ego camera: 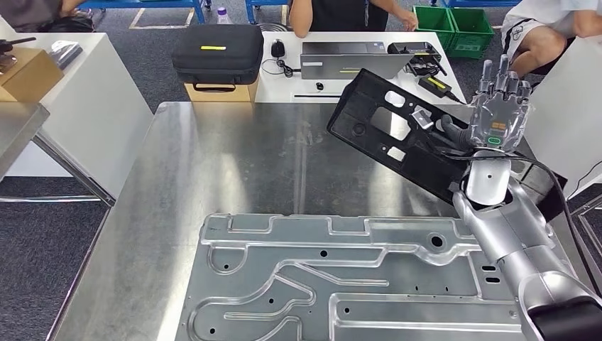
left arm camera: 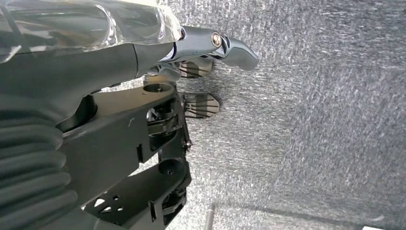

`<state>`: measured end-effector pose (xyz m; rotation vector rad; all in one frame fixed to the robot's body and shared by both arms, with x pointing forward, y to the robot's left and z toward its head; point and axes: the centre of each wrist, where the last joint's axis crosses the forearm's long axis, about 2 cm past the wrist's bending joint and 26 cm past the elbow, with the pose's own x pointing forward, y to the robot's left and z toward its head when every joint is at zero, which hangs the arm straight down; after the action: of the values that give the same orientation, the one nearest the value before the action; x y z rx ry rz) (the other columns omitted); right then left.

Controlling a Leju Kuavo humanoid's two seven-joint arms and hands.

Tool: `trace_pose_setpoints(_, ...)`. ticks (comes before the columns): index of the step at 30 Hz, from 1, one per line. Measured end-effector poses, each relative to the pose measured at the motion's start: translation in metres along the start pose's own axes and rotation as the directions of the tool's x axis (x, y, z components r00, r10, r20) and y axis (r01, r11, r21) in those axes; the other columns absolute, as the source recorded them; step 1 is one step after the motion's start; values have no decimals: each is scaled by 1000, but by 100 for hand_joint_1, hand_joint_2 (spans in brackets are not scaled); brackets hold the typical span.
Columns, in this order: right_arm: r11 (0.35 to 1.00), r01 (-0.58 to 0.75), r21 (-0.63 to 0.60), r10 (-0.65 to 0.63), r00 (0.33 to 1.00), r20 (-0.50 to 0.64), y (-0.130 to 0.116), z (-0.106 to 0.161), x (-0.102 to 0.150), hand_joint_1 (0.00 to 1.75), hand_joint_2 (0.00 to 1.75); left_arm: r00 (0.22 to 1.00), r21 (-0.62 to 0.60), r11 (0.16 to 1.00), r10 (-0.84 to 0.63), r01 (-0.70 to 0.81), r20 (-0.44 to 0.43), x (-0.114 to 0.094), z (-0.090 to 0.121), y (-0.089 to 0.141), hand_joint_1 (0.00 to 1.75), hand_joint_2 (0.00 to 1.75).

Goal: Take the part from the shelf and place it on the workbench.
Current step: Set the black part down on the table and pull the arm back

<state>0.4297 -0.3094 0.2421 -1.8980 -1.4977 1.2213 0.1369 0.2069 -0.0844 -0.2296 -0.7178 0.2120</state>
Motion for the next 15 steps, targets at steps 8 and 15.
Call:
trace_pose_setpoints(8,1000,18,-18,-17,999,51,6,9,9,0,0,1000,19,1000,16,-16,-17,0,0,0,0,0)
trace_pose_setpoints(15,995,93,-24,-92,995,45,11,18,18,0,0,997,29,999,33,-31,-73,0,0,0,0,0)
